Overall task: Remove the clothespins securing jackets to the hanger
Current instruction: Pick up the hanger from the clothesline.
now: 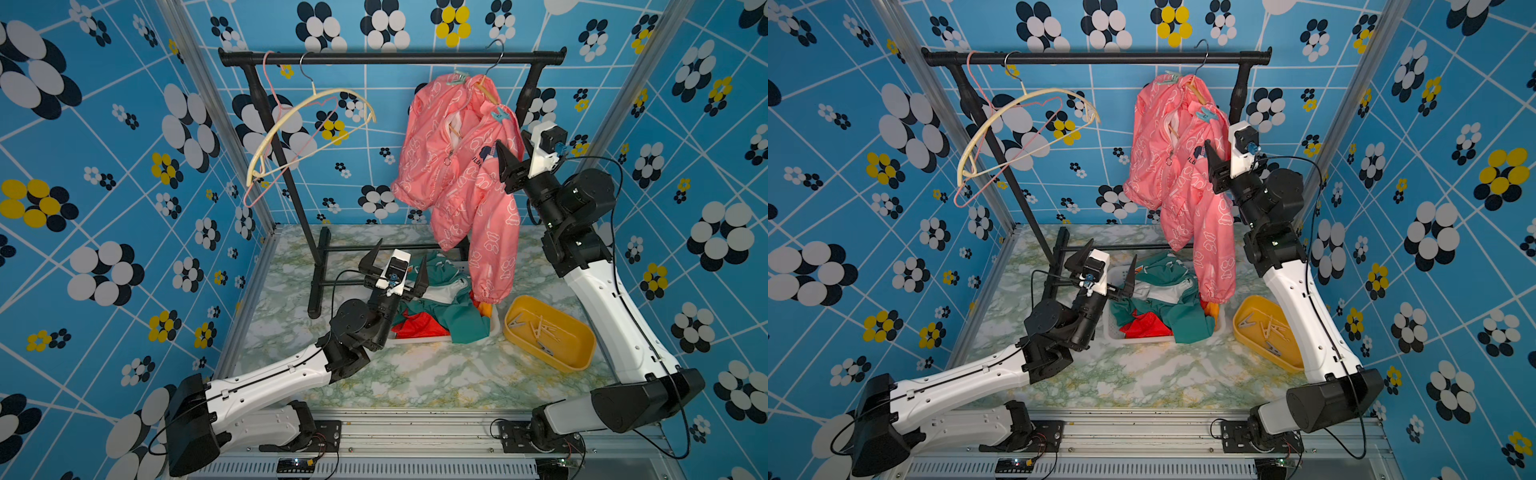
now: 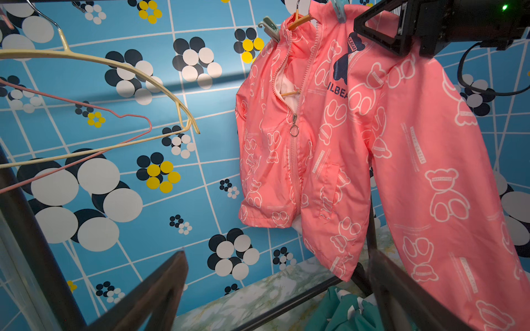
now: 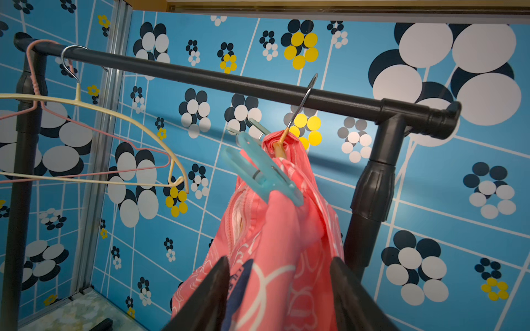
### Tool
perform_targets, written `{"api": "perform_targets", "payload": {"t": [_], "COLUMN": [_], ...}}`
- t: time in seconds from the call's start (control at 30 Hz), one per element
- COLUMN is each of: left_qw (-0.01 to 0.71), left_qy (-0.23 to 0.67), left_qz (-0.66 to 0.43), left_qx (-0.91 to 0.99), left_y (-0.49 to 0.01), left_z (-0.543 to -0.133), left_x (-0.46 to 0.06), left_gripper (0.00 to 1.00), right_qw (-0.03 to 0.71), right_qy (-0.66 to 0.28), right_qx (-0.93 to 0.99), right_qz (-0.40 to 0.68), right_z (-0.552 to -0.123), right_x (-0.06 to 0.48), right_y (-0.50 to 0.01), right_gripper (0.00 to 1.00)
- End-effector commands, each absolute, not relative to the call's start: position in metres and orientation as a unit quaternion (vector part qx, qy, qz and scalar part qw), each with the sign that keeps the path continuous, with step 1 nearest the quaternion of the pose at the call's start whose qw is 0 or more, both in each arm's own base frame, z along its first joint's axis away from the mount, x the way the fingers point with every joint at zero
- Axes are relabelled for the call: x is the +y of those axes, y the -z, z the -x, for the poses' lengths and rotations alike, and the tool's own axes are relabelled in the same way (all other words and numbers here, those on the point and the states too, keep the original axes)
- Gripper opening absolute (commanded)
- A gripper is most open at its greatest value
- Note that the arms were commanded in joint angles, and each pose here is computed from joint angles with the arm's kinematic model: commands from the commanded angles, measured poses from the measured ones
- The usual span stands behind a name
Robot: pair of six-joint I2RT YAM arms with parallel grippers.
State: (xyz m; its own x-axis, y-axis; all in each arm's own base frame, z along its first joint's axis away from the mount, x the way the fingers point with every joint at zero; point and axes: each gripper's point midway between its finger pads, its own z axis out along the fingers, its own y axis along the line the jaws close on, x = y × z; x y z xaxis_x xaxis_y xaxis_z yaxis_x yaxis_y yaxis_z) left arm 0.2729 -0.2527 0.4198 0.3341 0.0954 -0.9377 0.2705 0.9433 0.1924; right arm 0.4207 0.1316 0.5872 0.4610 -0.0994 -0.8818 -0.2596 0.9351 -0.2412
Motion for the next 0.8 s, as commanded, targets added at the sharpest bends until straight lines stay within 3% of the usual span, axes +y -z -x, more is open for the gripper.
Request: {"api": "perform_targets", "payload": {"t": [0.0,0.43,0.77], "left_qw": [0.792,0.782,0.778], "left_qy": [0.053,0.055,0.084], "left_qz": [-0.146,-0.153,-0.156], "left_qx": [0.591,0.602,0.603], "left_y": [-0.41,-0.403,-0.405], "left_z": [-0.273,-0.281,-0.276], "left_x": [-0.246,-0.259,-0.263], "left_gripper": [1.0,1.0,1.0], "right_qw": [0.932,0.927,0.88], "right_qy": [-0.02,-0.025,-0.033], "right_qx": [0.346,0.337,0.425], "right_qz": [0.1,0.164,0.211], "right_z": [-0.343,-0.293,-0.317], "right_x": [0.098,0.111,0.132], "right_y": [-0.68,-0.662,-0.627], "right_gripper": [0.0,0.0,0.0]}}
